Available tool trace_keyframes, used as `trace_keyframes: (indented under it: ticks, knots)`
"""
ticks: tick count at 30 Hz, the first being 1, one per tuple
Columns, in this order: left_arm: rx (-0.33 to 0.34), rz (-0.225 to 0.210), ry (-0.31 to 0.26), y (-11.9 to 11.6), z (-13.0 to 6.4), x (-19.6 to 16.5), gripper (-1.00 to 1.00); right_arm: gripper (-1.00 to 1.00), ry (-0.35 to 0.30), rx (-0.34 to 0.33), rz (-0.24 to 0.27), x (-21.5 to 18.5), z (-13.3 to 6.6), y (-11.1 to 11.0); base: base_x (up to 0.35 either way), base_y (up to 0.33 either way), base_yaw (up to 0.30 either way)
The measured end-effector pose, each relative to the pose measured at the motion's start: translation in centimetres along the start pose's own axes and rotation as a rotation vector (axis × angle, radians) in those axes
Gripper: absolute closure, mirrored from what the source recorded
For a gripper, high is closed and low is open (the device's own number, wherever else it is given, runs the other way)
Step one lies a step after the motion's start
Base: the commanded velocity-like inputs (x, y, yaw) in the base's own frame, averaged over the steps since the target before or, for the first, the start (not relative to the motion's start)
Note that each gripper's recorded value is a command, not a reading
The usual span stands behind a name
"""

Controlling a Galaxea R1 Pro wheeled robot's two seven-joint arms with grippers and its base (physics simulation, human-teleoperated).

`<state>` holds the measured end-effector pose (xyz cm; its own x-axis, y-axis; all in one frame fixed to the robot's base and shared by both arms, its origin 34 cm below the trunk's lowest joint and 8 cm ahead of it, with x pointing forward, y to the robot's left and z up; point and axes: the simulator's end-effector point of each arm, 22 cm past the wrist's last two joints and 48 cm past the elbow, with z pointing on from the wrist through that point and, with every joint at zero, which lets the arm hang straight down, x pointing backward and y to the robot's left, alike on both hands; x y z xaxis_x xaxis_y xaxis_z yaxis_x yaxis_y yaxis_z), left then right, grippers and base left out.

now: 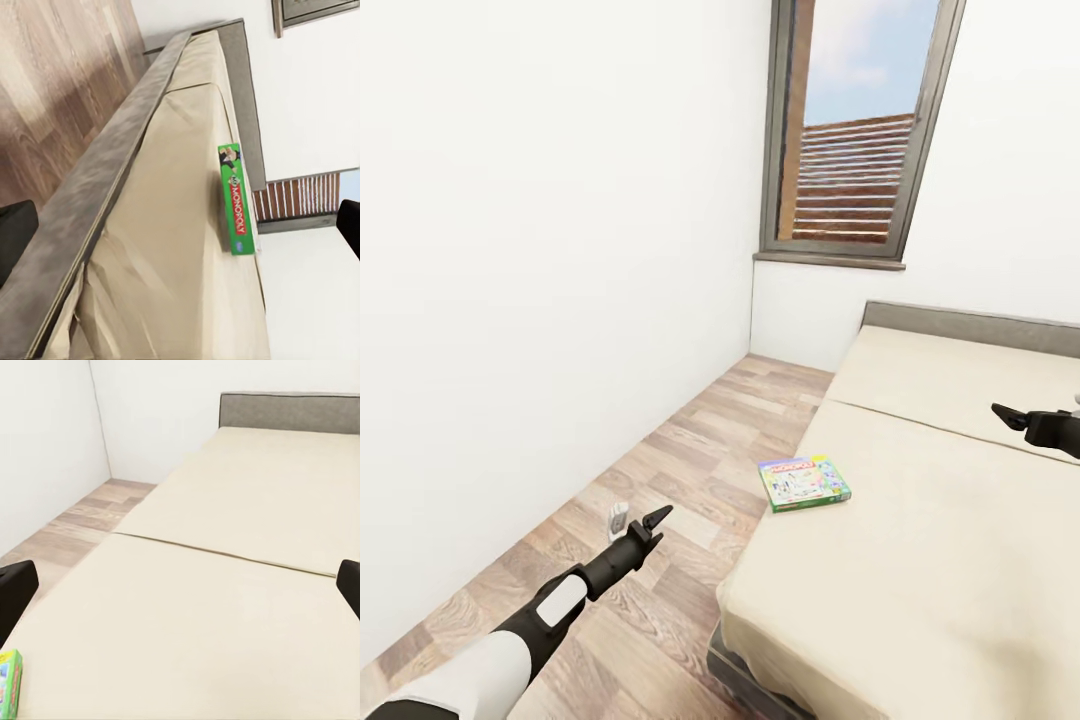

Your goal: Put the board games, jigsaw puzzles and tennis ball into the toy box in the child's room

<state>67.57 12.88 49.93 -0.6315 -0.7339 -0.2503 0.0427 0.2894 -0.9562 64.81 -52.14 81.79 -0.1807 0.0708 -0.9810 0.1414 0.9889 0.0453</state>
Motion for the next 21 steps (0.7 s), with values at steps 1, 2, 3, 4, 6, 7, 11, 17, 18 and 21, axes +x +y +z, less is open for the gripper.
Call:
trace_keyframes:
  ticks: [1, 2, 3, 4, 6, 7, 11, 17, 18, 21]
  knots:
    - [0.0, -0.001, -0.001, 0.04, -0.02, -0.01, -1.0, -1.0, 0.0, 0.0, -0.001, 0.01, 0.01, -0.03, 0.0, 0.267, 0.0]
    - [-0.001, -0.002, -0.001, 0.07, -0.03, -0.02, -1.0, -1.0, -0.001, 0.0, -0.001, 0.02, 0.01, -0.03, 0.0, 0.281, 0.0]
    - [-0.001, -0.002, -0.001, 0.1, -0.04, -0.03, -1.0, -1.0, -0.001, 0.0, -0.001, 0.02, 0.02, -0.04, 0.0, 0.293, 0.0]
    - [-0.001, -0.004, -0.002, 0.13, -0.06, -0.03, -1.0, -1.0, -0.001, 0.001, -0.002, 0.01, 0.02, -0.05, 0.0, 0.303, 0.0]
    - [-0.002, -0.005, -0.002, 0.18, -0.08, -0.04, -1.0, -1.0, -0.001, 0.001, -0.002, 0.02, 0.03, -0.06, 0.0, 0.321, -0.012]
    - [-0.002, -0.006, -0.003, 0.2, -0.09, -0.05, -1.0, -1.0, -0.002, 0.001, -0.002, 0.02, 0.02, -0.06, 0.0, 0.328, -0.056]
    - [-0.003, -0.007, -0.004, 0.24, -0.08, -0.04, -1.0, -1.0, -0.002, 0.001, -0.003, 0.03, 0.03, -0.08, 0.0, 0.319, -0.165]
    - [-0.005, -0.004, 0.0, 0.31, -0.01, 0.06, -1.0, -1.0, 0.0, 0.002, -0.003, 0.11, 0.09, -0.09, 0.0, 0.113, -0.258]
    - [-0.005, -0.004, -0.001, 0.33, -0.01, 0.03, -1.0, -1.0, 0.001, 0.002, -0.003, 0.11, 0.1, -0.1, 0.0, 0.029, -0.277]
    - [-0.004, -0.003, 0.0, 0.28, 0.05, 0.04, -1.0, -1.0, 0.001, 0.003, -0.004, 0.14, 0.13, -0.13, 0.0, 0.017, -0.28]
